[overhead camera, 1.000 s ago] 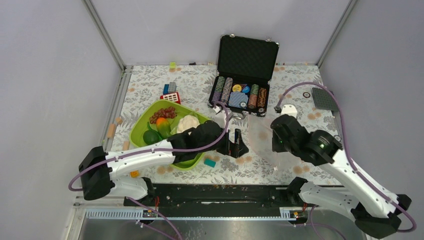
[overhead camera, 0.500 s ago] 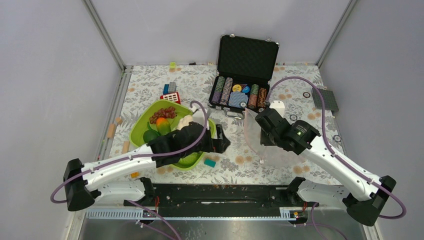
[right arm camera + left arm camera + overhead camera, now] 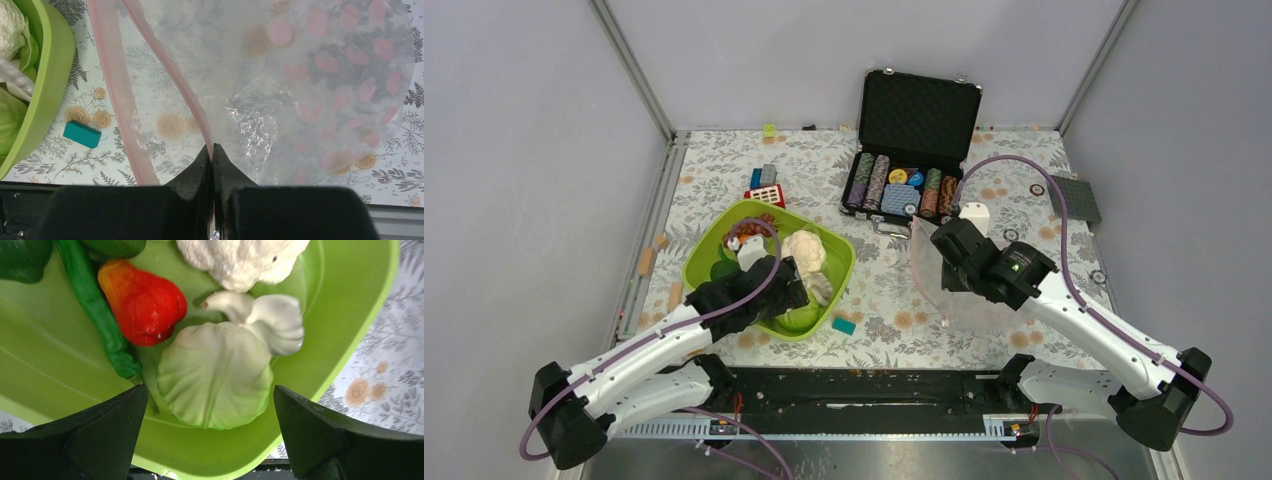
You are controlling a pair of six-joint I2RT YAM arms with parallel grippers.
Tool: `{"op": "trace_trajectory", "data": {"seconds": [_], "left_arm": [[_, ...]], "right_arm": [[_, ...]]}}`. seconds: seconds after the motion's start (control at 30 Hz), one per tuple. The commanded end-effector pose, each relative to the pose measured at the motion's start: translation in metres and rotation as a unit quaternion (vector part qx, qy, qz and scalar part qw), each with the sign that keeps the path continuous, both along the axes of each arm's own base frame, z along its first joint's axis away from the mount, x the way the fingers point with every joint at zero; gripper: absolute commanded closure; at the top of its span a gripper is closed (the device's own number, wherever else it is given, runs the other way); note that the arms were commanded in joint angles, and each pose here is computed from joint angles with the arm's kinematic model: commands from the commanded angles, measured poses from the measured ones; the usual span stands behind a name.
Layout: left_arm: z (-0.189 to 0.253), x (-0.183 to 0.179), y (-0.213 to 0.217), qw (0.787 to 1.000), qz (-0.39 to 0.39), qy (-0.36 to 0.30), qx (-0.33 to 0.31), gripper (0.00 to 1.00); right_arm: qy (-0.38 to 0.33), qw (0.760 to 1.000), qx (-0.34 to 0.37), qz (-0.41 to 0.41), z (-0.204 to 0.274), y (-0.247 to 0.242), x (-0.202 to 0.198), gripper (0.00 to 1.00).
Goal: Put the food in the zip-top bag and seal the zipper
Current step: Pick up the fake vegetable from the bin, then place the fake vegetable in the zipper food storage bag.
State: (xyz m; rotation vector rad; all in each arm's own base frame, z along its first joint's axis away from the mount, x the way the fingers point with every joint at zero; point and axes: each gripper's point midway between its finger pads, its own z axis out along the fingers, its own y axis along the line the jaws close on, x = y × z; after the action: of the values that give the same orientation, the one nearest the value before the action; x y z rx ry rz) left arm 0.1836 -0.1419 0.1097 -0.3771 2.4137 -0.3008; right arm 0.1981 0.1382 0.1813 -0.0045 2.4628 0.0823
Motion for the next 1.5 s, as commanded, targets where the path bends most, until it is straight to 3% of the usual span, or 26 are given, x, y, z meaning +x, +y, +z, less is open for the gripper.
{"op": "trace_trajectory", "data": {"seconds": [0.0, 0.17, 0.27, 0.33, 0.47, 0.6, 0.9, 1.03, 1.17, 1.33, 1.47], "left_arm": [[-0.006, 0.001, -0.016, 0.999, -0.018, 0.013, -0.027, 0.01], [-0.022, 0.009, -0.019, 0.999, -0.016, 0.028, -0.005, 0.01], [-0.030, 0.010, -0.029, 0.999, -0.031, 0.038, -0.011, 0.11], [-0.035, 0.008, -0.032, 0.998, -0.038, 0.045, -0.014, 0.28], [-0.030, 0.010, -0.035, 0.998, -0.039, 0.038, -0.022, 0.75], [-0.007, 0.014, -0.031, 0.999, -0.035, 0.005, -0.033, 1.00], [0.065, 0.015, -0.027, 0.989, -0.059, -0.099, -0.093, 1.00], [0.098, 0.009, -0.048, 0.970, -0.128, -0.143, -0.146, 1.00], [0.147, -0.004, -0.087, 0.922, -0.225, -0.200, -0.244, 1.00], [0.217, -0.023, -0.143, 0.827, -0.344, -0.267, -0.355, 1.00], [0.242, -0.023, -0.180, 0.809, -0.368, -0.289, -0.355, 1.00]], "right_arm": [[-0.017, 1.000, 0.001, -0.008, 0.003, -0.001, 0.007, 1.00], [-0.019, 1.000, 0.000, -0.006, 0.001, -0.001, 0.007, 1.00], [-0.021, 1.000, -0.003, -0.008, 0.001, -0.002, 0.007, 1.00], [-0.023, 1.000, -0.002, -0.009, 0.002, -0.003, 0.007, 1.00], [-0.026, 1.000, -0.001, -0.010, 0.002, -0.004, 0.007, 1.00], [-0.026, 1.000, -0.001, -0.005, 0.002, -0.005, 0.005, 1.00], [-0.031, 1.000, 0.005, -0.003, 0.006, -0.006, 0.004, 1.00], [-0.027, 1.000, 0.010, 0.000, 0.007, -0.002, 0.004, 1.00], [-0.021, 1.000, 0.017, 0.004, 0.007, 0.001, 0.003, 1.00], [-0.017, 0.999, 0.028, 0.006, 0.007, 0.005, 0.001, 1.00], [-0.015, 0.999, 0.044, 0.008, 0.007, 0.010, 0.000, 1.00]]}}
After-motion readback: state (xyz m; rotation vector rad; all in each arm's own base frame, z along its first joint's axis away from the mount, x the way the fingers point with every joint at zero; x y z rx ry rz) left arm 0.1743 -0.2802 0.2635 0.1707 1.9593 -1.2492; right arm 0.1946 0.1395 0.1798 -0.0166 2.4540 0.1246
